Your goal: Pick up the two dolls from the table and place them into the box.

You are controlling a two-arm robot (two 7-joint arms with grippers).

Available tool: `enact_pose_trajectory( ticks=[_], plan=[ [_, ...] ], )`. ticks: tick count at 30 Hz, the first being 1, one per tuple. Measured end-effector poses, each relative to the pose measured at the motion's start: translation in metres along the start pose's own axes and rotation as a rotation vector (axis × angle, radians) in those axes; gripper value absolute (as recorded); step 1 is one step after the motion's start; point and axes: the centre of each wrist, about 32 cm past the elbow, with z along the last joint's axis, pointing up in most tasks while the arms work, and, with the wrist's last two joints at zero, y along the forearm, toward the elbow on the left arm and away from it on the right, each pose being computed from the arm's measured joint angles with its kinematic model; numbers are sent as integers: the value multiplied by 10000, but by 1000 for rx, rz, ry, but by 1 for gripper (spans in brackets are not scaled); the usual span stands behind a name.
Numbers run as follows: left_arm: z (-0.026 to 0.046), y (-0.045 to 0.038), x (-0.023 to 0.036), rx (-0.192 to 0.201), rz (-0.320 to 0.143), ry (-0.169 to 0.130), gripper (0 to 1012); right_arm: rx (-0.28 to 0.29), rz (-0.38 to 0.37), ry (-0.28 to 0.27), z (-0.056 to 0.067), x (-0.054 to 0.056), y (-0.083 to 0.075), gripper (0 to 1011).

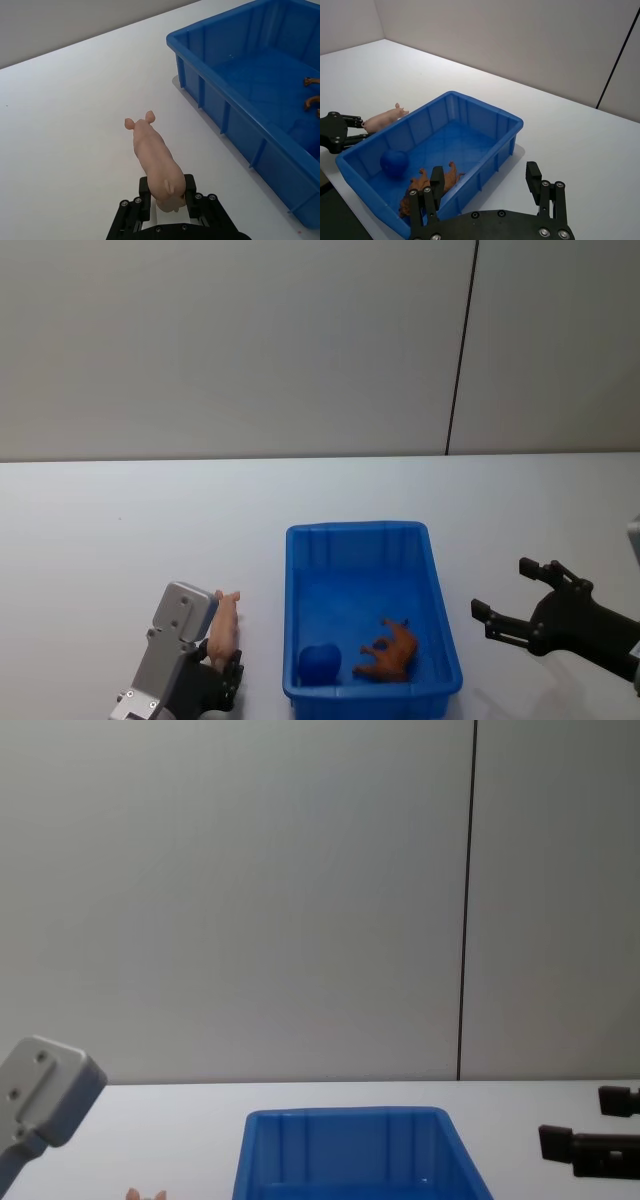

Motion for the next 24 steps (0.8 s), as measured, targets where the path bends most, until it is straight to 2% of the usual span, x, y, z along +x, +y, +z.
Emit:
enact_pose_trajectory(
  ticks=[6, 14, 19, 22, 24],
  plan=[
    [12, -11, -3, -6, -1, -3, 400, 0, 0, 0, 0, 0, 0, 1001],
    [82, -30, -14, -59, -3, -18, 400, 0, 0, 0, 0, 0, 0, 1001],
    [198, -57, -34, -131, -12, -35, 400, 0, 0, 0, 0, 0, 0, 1001],
    [247, -72, -43, -161, -20, -44, 400, 0, 0, 0, 0, 0, 0, 1001],
    [312, -93, -54, -196, -31, -55, 400, 0, 0, 0, 0, 0, 0, 1001]
  ],
)
